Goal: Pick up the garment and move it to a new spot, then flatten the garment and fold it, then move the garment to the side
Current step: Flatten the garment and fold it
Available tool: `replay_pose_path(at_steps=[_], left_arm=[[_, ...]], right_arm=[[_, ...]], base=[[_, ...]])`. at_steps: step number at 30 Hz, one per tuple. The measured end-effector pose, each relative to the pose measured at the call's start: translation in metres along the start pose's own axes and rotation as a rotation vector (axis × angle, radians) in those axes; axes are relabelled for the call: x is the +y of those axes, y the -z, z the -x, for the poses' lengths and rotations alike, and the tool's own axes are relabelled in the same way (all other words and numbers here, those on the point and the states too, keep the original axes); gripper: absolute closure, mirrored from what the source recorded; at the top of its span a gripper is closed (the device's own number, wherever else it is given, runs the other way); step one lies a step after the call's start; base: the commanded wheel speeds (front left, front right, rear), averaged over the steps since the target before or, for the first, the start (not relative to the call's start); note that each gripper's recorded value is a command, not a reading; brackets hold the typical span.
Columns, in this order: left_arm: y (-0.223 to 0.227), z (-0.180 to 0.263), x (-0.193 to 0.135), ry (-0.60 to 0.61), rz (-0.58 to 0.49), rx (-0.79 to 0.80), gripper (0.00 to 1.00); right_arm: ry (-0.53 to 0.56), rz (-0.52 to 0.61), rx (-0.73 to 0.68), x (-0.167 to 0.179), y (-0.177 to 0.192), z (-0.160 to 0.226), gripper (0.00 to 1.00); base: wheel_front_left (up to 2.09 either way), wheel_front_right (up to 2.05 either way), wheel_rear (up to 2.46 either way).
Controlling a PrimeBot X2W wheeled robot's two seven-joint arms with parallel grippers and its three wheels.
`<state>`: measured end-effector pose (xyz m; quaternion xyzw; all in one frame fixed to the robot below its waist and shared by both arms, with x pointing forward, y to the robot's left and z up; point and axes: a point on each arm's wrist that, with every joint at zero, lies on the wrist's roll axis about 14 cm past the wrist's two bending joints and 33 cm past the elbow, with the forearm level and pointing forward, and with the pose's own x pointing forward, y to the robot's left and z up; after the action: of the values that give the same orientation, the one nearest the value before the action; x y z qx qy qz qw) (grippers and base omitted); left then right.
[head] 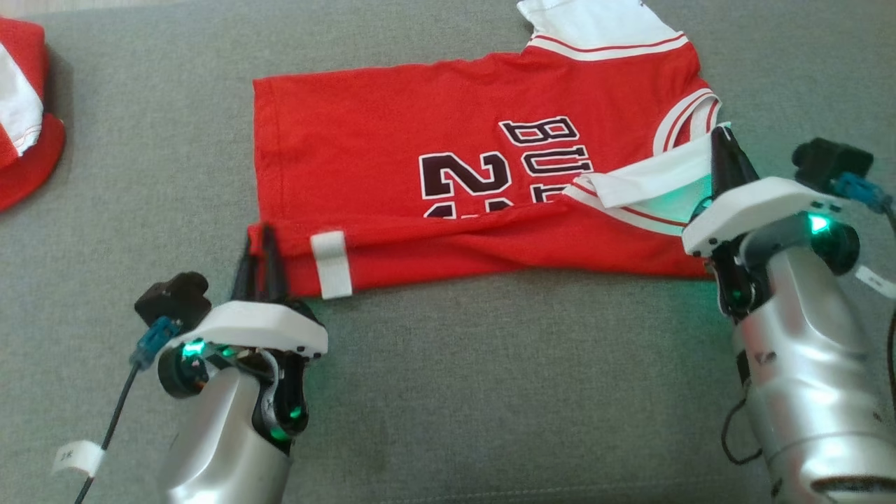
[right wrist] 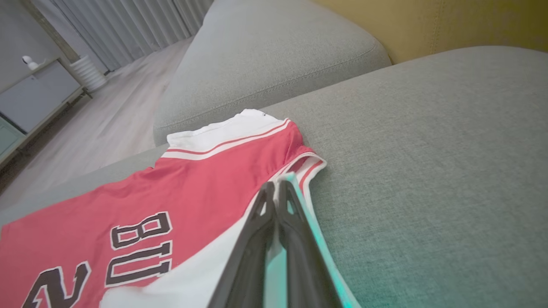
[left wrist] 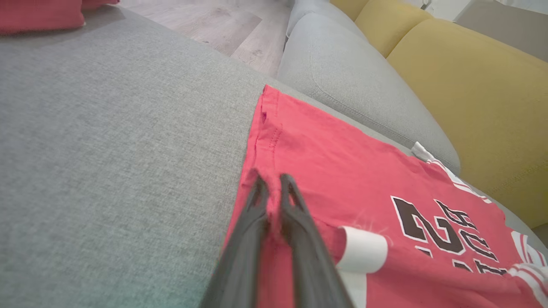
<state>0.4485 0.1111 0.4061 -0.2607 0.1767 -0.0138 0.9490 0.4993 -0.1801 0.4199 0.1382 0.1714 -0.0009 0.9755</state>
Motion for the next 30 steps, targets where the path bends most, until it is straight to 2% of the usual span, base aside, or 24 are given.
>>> replay_pose_path(at_steps=[6, 15, 22, 26, 30], left_arm=[[-0.007, -0.004, -0.002, 0.008, -0.004, -0.032, 0.0], [-0.036, 0.006, -0.015, 0.071, -0.041, -0.116, 0.0], [-0.003, 0.039, 0.007, 0.039, -0.089, 0.026, 0.0], [0.021, 0.053, 0.014, 0.017, -0.106, 0.135, 0.0], [0.035, 0.057, 0.017, -0.011, -0.075, 0.201, 0.0]], right_arm=[[-0.021, 0.033, 0.029, 0.011, 0.001, -0.014, 0.0], [-0.036, 0.046, -0.083, 0.019, -0.031, -0.018, 0.0], [-0.048, 0.089, -0.158, 0.02, -0.05, -0.003, 0.0], [-0.028, 0.087, -0.158, 0.007, -0.036, 0.014, 0.0], [0.0, 0.083, -0.135, -0.008, -0.015, 0.031, 0.0]], base=[[0.0, 0.0, 0.0], [0.0, 0.0, 0.0], [0.0, 0.0, 0.0], [0.0, 0.0, 0.0], [0.0, 0.0, 0.0]])
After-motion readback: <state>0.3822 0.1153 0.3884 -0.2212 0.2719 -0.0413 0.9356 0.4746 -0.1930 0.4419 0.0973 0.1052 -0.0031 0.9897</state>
